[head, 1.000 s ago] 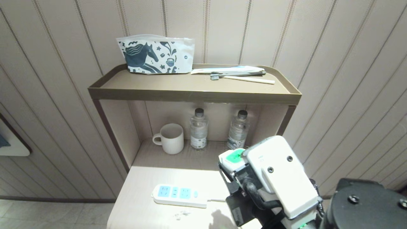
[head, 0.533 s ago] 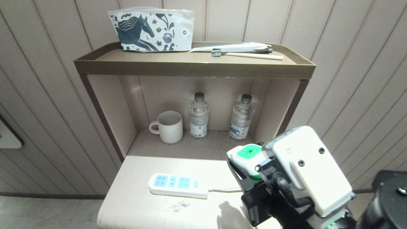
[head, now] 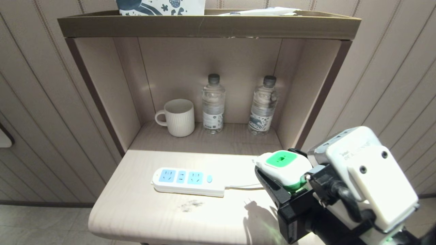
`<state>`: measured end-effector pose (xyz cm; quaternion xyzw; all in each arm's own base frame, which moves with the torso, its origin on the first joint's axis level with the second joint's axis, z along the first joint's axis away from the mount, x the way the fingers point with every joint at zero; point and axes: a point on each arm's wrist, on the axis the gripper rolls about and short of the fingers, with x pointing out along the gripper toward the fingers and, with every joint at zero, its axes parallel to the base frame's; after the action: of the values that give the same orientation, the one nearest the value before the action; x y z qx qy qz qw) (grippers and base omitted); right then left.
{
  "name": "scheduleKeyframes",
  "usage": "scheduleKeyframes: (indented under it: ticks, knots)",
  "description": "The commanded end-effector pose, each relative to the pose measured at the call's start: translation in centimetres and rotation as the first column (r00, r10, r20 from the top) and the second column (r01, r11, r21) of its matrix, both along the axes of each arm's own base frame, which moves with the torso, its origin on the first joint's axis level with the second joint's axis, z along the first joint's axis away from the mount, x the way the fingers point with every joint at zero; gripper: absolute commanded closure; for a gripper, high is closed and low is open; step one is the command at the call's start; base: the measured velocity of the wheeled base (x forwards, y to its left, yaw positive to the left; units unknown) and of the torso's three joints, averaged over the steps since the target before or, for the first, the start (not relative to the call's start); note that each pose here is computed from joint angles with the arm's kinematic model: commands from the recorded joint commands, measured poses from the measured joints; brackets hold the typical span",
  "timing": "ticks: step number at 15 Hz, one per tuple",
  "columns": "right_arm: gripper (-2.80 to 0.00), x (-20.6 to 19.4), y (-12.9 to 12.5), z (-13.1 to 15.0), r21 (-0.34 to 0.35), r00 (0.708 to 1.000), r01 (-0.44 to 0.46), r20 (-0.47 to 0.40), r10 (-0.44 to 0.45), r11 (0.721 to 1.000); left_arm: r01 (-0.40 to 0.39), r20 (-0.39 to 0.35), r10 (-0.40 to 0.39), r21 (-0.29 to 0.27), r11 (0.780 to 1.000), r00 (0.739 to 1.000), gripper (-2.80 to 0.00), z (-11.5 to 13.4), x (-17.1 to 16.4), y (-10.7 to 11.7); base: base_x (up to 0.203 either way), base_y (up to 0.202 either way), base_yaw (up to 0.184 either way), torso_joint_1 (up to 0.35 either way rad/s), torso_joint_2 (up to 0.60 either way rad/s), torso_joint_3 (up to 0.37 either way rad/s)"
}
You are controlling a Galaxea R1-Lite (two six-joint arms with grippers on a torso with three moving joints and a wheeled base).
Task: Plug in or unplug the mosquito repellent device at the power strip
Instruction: Place the mosquito repellent liquid on the table
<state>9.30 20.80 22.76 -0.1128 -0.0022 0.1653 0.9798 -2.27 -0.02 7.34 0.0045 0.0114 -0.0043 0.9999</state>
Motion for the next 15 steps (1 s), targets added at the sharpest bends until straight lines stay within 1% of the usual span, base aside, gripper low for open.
scheduleKeyframes:
  ticks: [1,3,4,6,8,9,11,13,15]
  knots:
    - [0.0,-0.3,-0.7,0.7,0.021,1.0,-0.011,0.008,0.011,1.0,0.001,0.001,-0.001,0.0,1.0,1.0,0.0,0.0,0.0,0.0,0.0,0.0,0.0,-0.131,0.3,0.178]
    - [0.0,-0.5,-1.0,0.9,0.021,0.999,-0.051,0.006,0.051,0.998,0.001,0.001,-0.001,0.0,1.0,1.0,0.0,0.0,0.0,0.0,0.0,0.0,0.0,-0.059,0.15,0.084]
    - [0.0,-0.4,-1.1,1.2,0.042,0.998,-0.065,0.007,0.064,0.997,-0.001,0.001,0.001,0.0,1.0,1.0,0.0,0.0,0.0,0.0,0.0,0.0,0.0,-0.021,0.05,0.032]
    - [0.0,0.1,-1.1,1.3,0.088,0.999,-0.044,0.003,0.044,0.995,0.001,0.001,-0.001,0.0,1.0,1.0,0.0,0.0,0.0,0.0,0.0,0.0,0.0,-0.008,0.02,0.011]
    - [0.0,1.3,-1.1,1.0,0.142,1.0,0.002,0.001,-0.002,0.99,0.001,0.001,-0.001,0.0,1.0,1.0,0.0,0.0,0.0,0.0,0.0,0.0,0.0,0.0,0.0,0.0]
    - [0.0,1.9,-0.5,0.7,0.168,1.0,0.015,0.007,-0.016,0.986,0.001,0.001,-0.001,0.0,1.0,1.0,0.0,0.0,0.0,0.0,0.0,0.0,0.0,0.0,0.0,0.0]
    - [0.0,3.1,1.5,-0.3,0.201,0.999,0.033,0.016,-0.037,0.979,0.0,0.001,0.0,0.0,1.0,1.0,0.0,0.0,0.0,0.0,0.0,0.0,0.0,0.0,0.0,0.0]
    - [0.0,4.5,4.1,-1.1,0.23,0.996,0.08,0.025,-0.088,0.97,0.0,0.001,0.0,0.0,1.0,1.0,0.0,0.0,0.0,0.0,0.0,0.0,0.0,0.0,0.0,0.0]
    - [0.0,5.8,7.0,-2.2,0.242,0.99,0.125,0.041,-0.139,0.962,-0.001,0.001,0.001,0.0,1.0,1.0,0.0,0.0,0.0,0.0,0.0,0.0,0.0,0.0,0.0,0.0]
